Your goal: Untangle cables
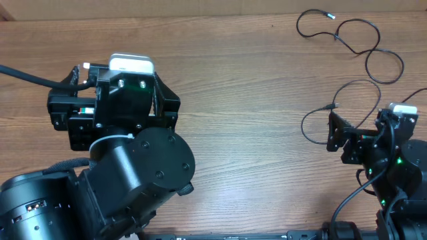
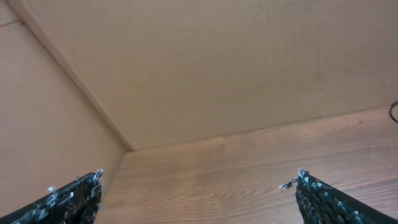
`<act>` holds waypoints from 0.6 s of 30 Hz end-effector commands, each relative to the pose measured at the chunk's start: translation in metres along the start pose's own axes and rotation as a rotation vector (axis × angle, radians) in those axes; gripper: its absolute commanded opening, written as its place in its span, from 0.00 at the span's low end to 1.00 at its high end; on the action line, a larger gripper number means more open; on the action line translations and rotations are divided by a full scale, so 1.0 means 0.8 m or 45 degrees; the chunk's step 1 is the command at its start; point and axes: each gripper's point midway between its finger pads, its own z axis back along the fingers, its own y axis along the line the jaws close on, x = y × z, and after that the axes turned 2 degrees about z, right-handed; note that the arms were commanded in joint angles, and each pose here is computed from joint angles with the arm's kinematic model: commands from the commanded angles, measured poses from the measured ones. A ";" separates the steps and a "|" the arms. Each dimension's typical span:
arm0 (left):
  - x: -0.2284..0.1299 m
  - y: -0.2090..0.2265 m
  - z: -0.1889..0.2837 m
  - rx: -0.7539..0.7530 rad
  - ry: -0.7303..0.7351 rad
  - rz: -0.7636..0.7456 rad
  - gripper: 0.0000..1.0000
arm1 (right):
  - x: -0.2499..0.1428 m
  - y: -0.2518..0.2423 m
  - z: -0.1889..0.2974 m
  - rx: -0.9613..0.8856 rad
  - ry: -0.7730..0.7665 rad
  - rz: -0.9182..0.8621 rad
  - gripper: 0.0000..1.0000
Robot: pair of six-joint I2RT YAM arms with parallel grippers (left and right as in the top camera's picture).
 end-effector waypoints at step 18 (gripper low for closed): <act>0.178 0.079 0.014 0.214 -0.509 0.104 1.00 | 0.003 -0.001 0.000 -0.009 -0.019 -0.003 1.00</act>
